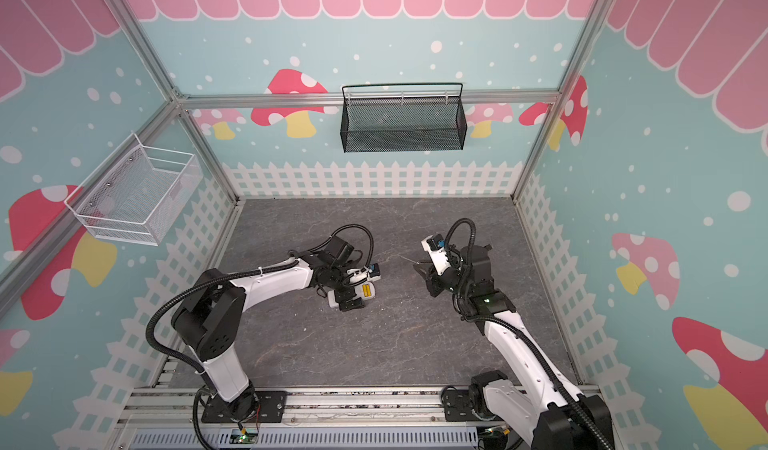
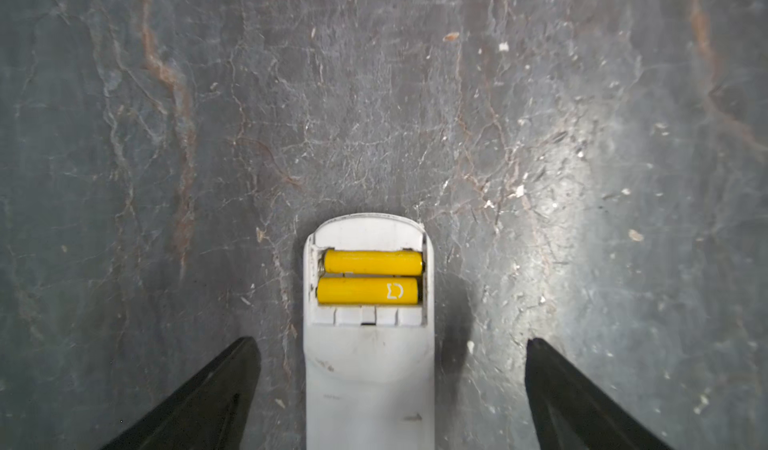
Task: Unload the batteries from the remote control
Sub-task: 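Grasp the white remote with the left gripper while the right gripper holds the screwdriver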
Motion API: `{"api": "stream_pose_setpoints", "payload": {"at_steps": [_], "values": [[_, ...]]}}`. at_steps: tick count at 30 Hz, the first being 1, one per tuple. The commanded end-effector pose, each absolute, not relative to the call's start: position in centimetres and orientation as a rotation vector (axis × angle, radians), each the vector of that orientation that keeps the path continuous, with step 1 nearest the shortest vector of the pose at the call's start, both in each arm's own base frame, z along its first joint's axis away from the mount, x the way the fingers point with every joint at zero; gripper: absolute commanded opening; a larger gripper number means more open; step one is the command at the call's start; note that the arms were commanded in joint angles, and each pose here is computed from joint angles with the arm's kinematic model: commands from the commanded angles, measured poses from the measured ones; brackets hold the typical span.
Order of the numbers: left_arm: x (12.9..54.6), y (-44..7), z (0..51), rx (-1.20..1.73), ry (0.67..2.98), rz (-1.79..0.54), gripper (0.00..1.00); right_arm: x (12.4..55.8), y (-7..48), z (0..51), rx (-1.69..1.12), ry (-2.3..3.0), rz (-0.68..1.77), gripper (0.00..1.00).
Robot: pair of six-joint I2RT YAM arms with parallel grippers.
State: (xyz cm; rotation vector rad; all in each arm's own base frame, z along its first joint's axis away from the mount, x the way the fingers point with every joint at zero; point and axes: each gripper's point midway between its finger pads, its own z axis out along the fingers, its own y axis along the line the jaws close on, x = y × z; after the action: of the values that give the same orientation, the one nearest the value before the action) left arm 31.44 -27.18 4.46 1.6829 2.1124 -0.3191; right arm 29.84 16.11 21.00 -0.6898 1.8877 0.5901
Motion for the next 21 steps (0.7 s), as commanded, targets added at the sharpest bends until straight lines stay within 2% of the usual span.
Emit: {"api": "stream_pose_setpoints", "payload": {"at_steps": [1,9,12,17,18,21], "values": [[33.6,-27.6,4.5,1.716,2.050,-0.207,1.00,29.8,16.5,21.4,-0.718,1.849,0.599,0.00],[32.7,-27.2,2.6,1.811,2.119,-0.194,0.97,30.1,16.7,21.2,-0.723,1.863,0.609,0.00],[31.5,-26.9,2.0,1.869,2.121,-0.206,0.86,30.0,16.6,20.9,-0.722,1.856,0.599,0.00],[29.2,-26.8,1.2,1.944,2.164,-0.231,0.53,30.1,16.7,20.9,-0.730,1.869,0.610,0.00],[28.7,-26.8,1.2,1.954,2.165,-0.236,0.49,30.0,16.7,20.8,-0.732,1.868,0.607,0.00],[27.0,-26.8,1.2,2.005,2.129,-0.249,0.48,29.8,16.8,20.9,-0.730,1.853,0.619,0.00]]}}
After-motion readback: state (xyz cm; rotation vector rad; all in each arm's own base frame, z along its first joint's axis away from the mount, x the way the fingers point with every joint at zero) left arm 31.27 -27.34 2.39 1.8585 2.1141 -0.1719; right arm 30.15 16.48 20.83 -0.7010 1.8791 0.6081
